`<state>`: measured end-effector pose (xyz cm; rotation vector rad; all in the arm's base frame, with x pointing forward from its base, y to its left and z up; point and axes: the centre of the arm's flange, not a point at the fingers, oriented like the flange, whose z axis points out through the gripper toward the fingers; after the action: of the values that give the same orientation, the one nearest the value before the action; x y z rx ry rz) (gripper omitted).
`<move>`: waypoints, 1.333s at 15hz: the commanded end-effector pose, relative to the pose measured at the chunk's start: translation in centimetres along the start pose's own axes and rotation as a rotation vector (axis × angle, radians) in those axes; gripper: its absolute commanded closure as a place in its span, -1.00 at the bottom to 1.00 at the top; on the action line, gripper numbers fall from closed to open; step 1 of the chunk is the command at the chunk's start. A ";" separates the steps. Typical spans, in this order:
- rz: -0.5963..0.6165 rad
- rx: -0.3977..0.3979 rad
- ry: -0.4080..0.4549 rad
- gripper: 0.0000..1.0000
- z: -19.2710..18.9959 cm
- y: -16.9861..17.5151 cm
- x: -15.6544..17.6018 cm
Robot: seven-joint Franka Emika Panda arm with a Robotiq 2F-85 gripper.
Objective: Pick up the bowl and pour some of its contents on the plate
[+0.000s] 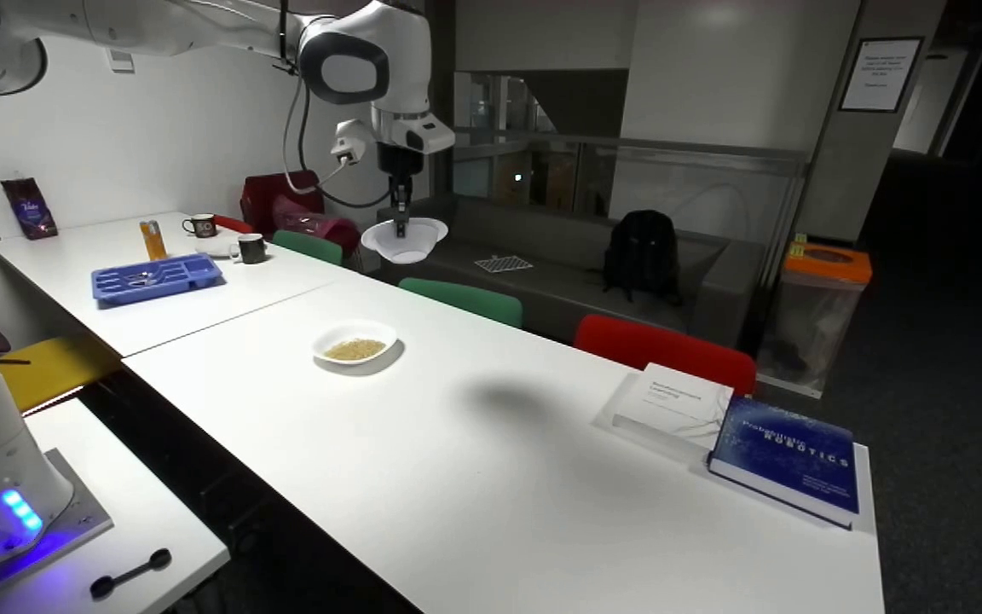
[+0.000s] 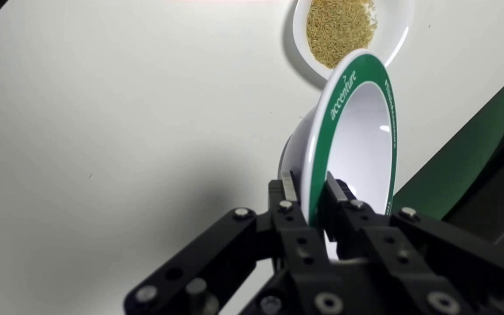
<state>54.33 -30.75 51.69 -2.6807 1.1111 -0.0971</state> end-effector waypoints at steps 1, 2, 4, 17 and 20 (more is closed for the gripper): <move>-0.040 0.120 0.017 0.91 0.4 3.7 -1.7; -0.046 0.140 0.014 0.91 0.6 4.4 -1.6; -0.056 0.176 0.007 0.91 1.2 5.6 -1.4; -0.069 0.335 -0.041 0.91 6.3 7.8 1.9; -0.067 0.345 -0.060 0.91 8.1 7.7 2.6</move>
<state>51.24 -35.82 42.74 -2.4159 0.9196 -0.1656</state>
